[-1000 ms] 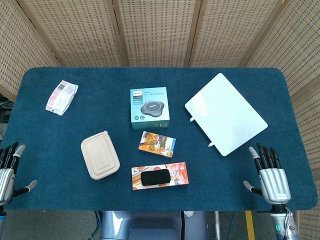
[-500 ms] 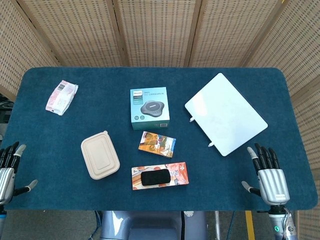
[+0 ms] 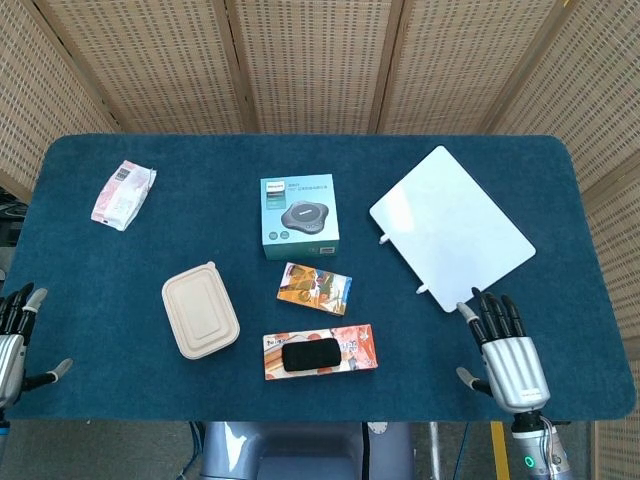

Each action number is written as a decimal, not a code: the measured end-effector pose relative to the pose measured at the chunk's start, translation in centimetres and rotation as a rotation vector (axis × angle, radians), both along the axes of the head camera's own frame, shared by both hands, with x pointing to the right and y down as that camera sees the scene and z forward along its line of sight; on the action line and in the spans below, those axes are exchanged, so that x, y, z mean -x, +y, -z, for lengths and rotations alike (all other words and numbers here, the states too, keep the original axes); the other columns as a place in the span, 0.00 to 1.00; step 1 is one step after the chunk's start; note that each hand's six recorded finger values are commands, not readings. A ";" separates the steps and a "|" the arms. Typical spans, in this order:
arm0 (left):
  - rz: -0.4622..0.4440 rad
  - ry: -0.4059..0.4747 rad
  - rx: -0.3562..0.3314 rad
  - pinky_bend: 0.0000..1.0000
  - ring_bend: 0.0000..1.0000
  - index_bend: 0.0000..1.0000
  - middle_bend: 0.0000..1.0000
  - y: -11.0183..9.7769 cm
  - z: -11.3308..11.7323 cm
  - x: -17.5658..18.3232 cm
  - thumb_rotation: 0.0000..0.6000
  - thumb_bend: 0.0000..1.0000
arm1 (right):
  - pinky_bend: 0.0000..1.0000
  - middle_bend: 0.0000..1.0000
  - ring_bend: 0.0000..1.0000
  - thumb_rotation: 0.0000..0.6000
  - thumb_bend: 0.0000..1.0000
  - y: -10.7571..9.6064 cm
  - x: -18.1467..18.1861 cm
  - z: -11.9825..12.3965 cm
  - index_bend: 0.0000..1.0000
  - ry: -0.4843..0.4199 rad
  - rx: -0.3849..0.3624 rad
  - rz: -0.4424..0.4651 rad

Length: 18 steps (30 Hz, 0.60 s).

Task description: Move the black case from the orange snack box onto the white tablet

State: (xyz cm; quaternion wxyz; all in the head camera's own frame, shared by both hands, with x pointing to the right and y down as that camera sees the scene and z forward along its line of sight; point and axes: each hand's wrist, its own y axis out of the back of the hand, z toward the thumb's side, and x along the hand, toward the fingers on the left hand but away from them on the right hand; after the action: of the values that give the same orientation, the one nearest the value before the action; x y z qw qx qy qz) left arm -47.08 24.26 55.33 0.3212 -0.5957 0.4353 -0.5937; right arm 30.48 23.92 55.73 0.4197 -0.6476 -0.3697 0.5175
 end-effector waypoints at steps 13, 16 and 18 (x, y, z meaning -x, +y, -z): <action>0.001 0.010 -0.018 0.00 0.00 0.00 0.00 0.0 0.5 0.1 1.00 0.16 | 0.00 0.00 0.00 1.00 0.03 0.0 6.5 0.6 0.18 -0.054 0.099 0.124; 0.002 0.010 -0.018 0.00 0.00 0.00 0.00 0.0 0.5 0.2 1.00 0.16 | 0.00 0.00 0.00 1.00 0.03 0.1 7.1 0.4 0.18 -0.082 0.118 0.131; 0.002 0.009 -0.015 0.00 0.00 0.00 0.00 -0.1 0.4 0.2 1.00 0.16 | 0.00 0.00 0.00 1.00 0.03 0.2 7.2 0.3 0.18 -0.102 0.131 0.130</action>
State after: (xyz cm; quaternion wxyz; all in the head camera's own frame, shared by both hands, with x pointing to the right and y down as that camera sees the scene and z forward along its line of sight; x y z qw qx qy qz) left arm -47.23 24.20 54.90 0.3232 -0.5956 0.4418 -0.5880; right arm 23.28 24.16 55.48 0.3899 -0.7219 -0.3130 0.4785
